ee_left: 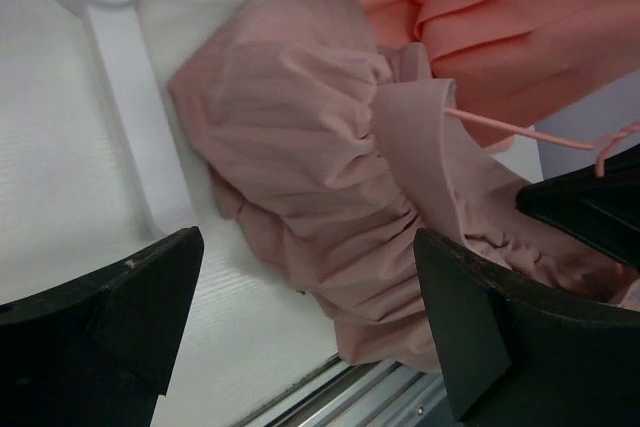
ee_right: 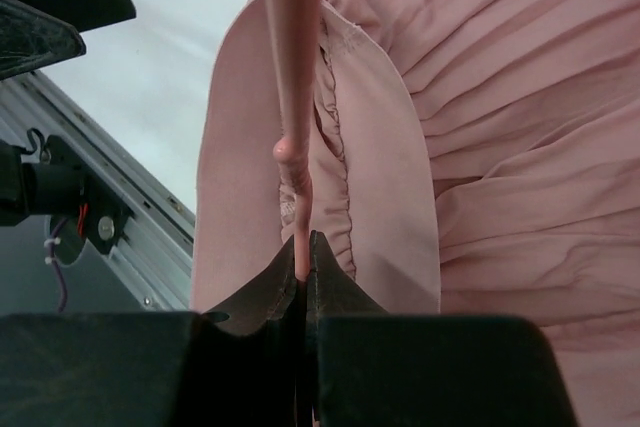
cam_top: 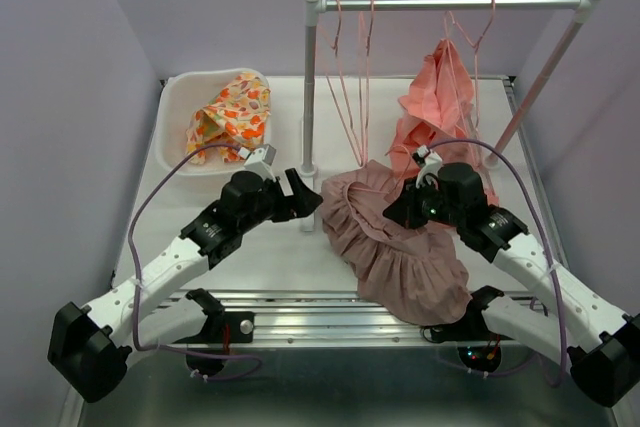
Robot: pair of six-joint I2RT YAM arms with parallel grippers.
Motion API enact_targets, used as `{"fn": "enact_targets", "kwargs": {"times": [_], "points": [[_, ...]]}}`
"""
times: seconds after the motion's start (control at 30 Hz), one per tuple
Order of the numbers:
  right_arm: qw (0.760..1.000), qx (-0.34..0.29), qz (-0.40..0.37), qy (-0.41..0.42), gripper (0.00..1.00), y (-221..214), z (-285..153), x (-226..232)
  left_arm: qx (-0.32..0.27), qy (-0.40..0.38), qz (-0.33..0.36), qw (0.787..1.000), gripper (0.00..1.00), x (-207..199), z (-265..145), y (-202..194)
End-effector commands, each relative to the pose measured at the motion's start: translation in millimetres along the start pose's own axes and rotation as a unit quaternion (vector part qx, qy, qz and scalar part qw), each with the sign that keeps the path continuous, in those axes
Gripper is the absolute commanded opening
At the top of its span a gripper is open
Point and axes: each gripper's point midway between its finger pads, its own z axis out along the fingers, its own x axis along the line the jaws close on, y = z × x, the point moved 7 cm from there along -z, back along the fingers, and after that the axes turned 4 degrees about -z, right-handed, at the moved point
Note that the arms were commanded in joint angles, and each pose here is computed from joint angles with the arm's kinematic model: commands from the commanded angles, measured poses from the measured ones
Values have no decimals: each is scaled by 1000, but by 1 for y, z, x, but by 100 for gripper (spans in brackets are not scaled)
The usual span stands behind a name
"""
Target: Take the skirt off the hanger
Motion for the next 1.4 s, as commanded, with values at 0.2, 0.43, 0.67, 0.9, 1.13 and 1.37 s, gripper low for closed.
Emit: {"fn": "enact_targets", "kwargs": {"times": [0.2,0.43,0.67,0.9,1.13,1.37], "points": [[996,-22,-15,82,1,2,5,20,21,-100,3,995,99,-55,24,-12],[995,-25,-26,95,1,1,6,25,47,-60,8,997,98,-57,48,-29],[994,-16,-31,103,1,-2,6,27,34,-14,1,999,57,-54,59,-29],[992,-10,-42,119,1,-5,-4,31,-16,62,4,998,34,-43,65,-15],[993,-11,-37,109,1,-9,-15,31,-25,133,-2,991,0,-33,67,-11],[988,48,-47,139,1,-30,-22,32,-74,215,-22,974,0,-15,52,8]]}}
